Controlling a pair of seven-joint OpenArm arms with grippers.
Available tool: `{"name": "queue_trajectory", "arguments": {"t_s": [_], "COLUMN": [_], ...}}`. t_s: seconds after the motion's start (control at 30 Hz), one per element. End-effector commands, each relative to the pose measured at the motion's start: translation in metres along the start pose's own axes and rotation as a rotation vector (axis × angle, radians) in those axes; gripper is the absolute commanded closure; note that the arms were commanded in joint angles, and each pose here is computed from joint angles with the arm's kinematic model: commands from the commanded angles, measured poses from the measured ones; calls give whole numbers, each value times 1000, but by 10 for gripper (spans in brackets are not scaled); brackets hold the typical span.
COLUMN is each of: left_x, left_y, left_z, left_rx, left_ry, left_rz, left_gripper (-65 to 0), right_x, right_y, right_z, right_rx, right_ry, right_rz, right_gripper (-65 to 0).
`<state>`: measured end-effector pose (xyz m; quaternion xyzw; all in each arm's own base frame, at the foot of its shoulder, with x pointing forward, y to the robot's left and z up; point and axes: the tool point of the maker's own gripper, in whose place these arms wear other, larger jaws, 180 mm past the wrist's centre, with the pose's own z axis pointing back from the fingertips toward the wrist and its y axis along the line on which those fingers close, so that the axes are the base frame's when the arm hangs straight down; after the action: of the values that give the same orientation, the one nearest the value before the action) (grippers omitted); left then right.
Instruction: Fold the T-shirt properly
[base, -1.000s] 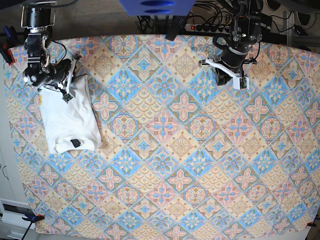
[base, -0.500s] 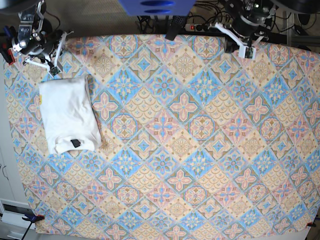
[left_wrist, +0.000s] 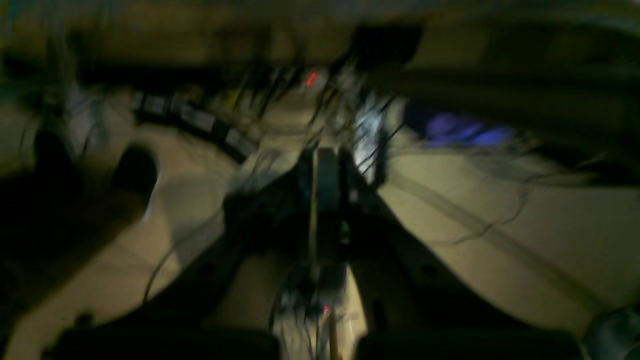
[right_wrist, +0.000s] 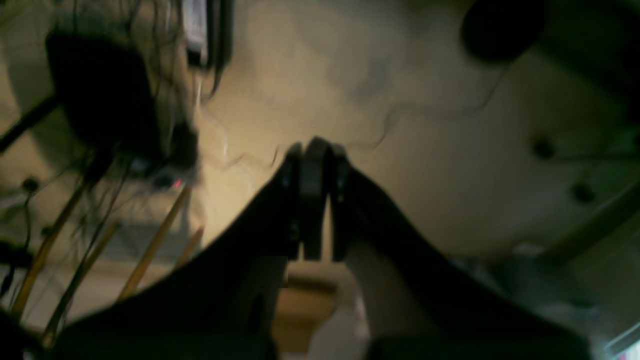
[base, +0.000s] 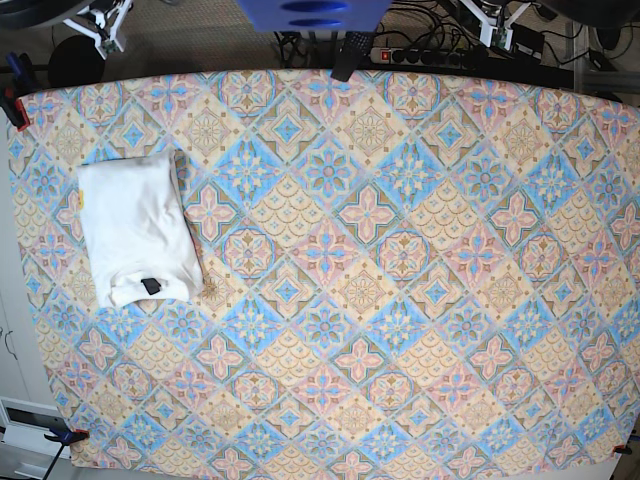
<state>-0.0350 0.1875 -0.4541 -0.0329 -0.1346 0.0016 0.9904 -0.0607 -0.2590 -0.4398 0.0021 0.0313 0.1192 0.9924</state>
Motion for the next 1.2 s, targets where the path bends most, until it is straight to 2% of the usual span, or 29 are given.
{"name": "queue_trajectory", "arguments": {"t_s": [0.0, 0.1, 0.27, 0.37, 0.5, 0.57, 0.63, 0.8, 0.9, 1.03, 1.17], "left_x": [-16, -44, -70, -73, -80, -81, -84, -83, -92, -93, -89], "left_y": [3, 14, 20, 22, 16, 12, 10, 9, 14, 18, 14], "left_z": [1, -8, -39, -58, -80, -92, -101, -125, -139, -155, -166], "left_rx": [3, 33, 69, 78, 68, 57, 53, 70, 95, 120, 128], "left_ry": [35, 109, 179, 202, 244, 264, 288, 254, 302, 351, 297], "left_rz": [1, 23, 94, 115, 114, 105, 97, 106, 127, 154, 149], "left_gripper": [0, 0, 0, 0, 0, 0, 0, 0, 0, 0, -1], "right_x": [-13, -33, -72, -61, -65, -62, -58, -58, -40, -26, -15], "right_y": [0, 7, 25, 29, 36, 43, 50, 63, 71, 86, 97], "right_z": [1, -11, -46, -67, -91, -103, -114, -141, -154, -167, -174], "right_rx": [2, 43, 141, 178, 235, 264, 289, 303, 329, 375, 394], "right_ry": [27, 64, 116, 101, 140, 129, 124, 150, 120, 63, -35], "right_rz": [-7, -45, -166, -219, -287, -324, -330, -289, -299, -365, -432], "right_gripper": [-14, -14, -14, -14, -14, -14, -14, -14, -14, -14, -14]}}
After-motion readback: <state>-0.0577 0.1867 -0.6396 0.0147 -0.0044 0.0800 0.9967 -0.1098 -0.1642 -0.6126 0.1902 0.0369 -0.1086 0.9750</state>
